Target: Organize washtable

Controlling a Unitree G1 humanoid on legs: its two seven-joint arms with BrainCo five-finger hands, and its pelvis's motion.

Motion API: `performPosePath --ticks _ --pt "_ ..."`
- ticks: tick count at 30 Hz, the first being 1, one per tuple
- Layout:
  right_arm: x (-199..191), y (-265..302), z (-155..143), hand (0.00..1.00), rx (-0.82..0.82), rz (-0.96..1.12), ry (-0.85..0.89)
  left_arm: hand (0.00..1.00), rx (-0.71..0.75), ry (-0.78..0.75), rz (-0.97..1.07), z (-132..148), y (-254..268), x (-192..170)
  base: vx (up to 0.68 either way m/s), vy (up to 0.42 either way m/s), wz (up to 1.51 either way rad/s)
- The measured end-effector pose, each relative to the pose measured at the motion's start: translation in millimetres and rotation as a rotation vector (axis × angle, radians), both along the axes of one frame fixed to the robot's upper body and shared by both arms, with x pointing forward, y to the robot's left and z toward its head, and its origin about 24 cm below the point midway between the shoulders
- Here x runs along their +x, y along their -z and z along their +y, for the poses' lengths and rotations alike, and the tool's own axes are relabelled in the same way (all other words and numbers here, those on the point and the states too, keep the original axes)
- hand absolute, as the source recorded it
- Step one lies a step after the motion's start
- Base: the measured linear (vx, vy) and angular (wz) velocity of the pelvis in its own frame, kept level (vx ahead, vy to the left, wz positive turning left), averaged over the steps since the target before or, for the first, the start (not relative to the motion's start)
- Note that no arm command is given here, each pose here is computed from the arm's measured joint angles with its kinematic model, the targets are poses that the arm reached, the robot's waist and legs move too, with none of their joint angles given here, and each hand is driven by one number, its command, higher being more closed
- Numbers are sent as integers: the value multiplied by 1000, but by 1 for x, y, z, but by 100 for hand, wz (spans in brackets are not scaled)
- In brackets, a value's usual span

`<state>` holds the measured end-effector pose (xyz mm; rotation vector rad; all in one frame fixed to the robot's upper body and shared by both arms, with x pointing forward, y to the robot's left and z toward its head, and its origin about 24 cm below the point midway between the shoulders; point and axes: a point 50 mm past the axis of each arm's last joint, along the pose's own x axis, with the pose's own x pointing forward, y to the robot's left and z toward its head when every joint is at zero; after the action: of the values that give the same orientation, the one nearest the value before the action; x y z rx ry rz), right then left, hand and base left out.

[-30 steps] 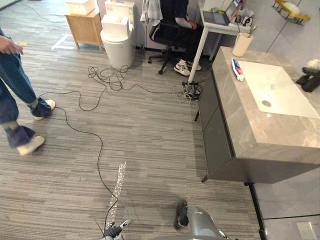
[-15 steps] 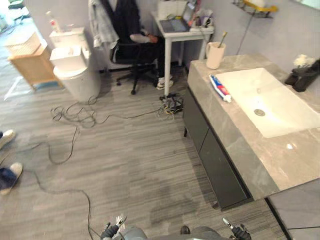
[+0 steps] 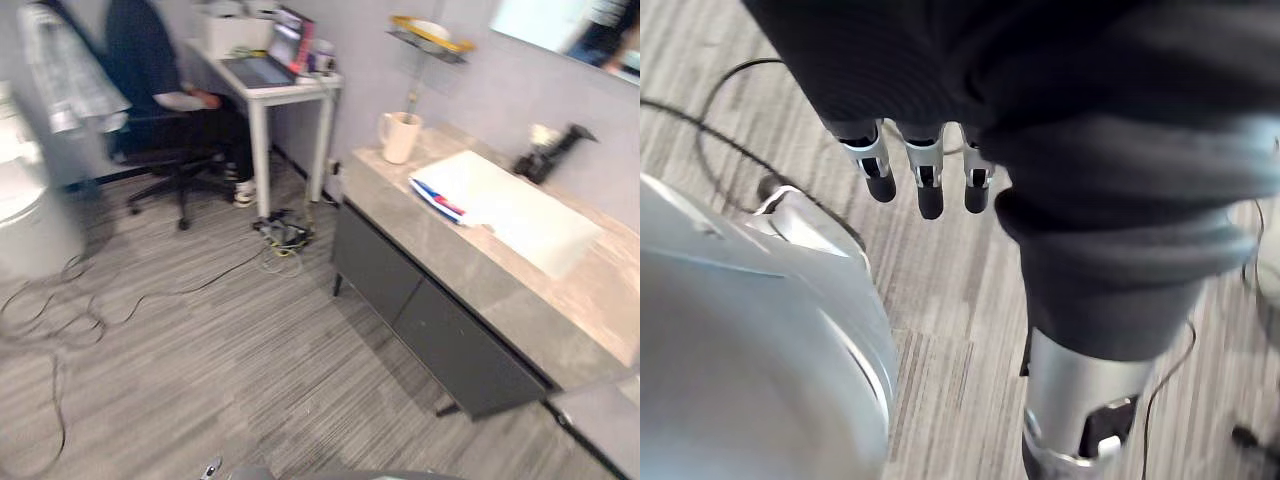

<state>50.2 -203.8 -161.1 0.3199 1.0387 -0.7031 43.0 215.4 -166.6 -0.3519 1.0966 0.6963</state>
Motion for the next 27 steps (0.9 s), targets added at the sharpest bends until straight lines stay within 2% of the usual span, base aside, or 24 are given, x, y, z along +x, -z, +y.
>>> performPosePath --ticks 3,5,11,13,17,23,27 --pt "-14 0 -2 0 -5 31 -3 0 -32 147 -25 -18 1 23 61 171 -95" --pt "-8 -2 -15 0 -40 25 -20 0 -55 204 -27 -27 2 31 185 78 -138" --pt "-6 5 -1 0 12 82 -78 0 -71 327 -44 -34 0 58 201 -122 -85" --pt "-2 4 -7 0 -5 75 -74 0 -92 347 -59 -40 -1 63 258 -196 -8" --pt "9 0 -21 0 -44 44 -80 0 -123 305 -73 -45 0 61 312 -255 -14" --pt "30 -5 -18 0 -70 -13 -136 0 -94 127 -167 -27 -7 68 287 -161 -46" --pt "46 -6 -15 0 -71 -41 -154 0 -78 54 -184 -23 -8 68 268 67 -109"
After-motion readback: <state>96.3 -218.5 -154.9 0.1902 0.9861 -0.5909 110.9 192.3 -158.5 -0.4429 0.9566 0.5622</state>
